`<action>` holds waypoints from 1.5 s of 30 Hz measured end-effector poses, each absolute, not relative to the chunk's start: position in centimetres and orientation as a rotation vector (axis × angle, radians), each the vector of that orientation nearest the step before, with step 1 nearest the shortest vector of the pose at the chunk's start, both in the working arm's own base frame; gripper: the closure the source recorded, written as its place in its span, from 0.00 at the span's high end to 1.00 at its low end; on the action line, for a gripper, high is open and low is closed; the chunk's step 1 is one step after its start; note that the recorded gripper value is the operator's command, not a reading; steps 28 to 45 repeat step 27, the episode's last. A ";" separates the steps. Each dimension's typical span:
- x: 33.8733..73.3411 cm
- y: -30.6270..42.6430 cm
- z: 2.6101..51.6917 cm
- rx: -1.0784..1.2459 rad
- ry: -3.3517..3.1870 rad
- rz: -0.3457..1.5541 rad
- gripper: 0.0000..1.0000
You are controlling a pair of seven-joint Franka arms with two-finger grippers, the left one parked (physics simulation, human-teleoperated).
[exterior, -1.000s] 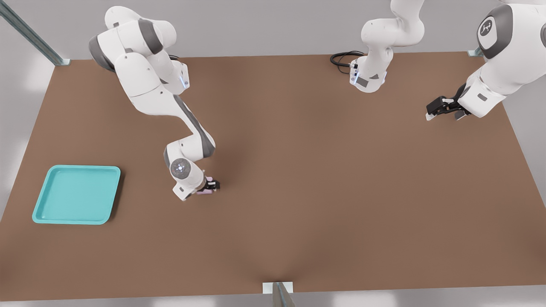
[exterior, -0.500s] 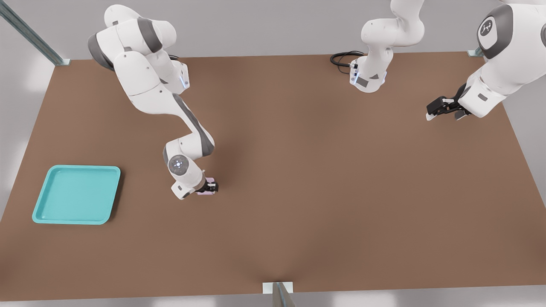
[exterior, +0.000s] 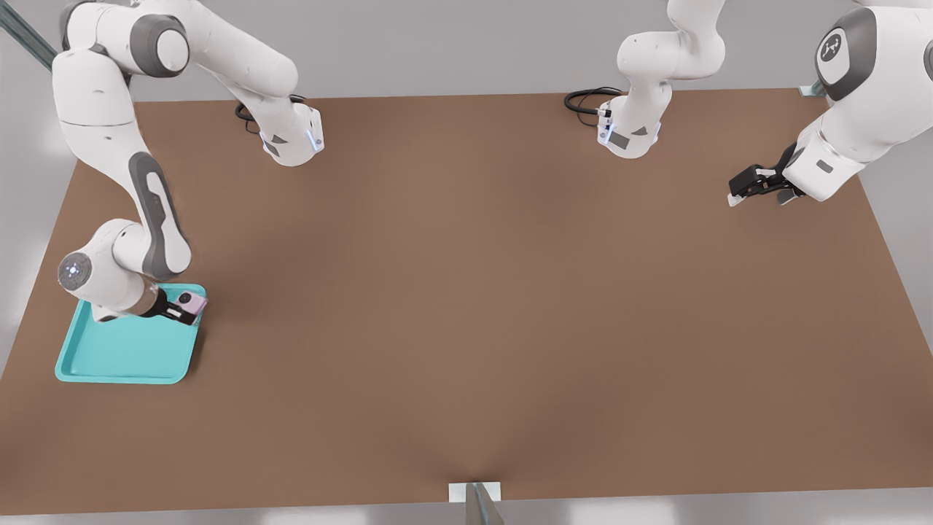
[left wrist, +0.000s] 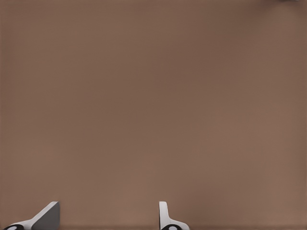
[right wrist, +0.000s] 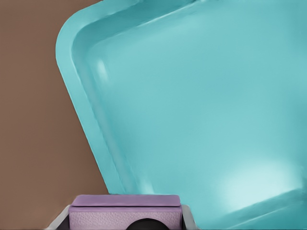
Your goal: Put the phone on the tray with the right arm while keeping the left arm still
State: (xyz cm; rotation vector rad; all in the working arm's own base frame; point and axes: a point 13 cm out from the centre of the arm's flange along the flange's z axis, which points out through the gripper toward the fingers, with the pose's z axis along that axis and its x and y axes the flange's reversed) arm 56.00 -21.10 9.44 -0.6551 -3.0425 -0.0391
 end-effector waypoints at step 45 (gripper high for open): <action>61.9 -0.3 47.9 0.186 -3.186 0.062 1.00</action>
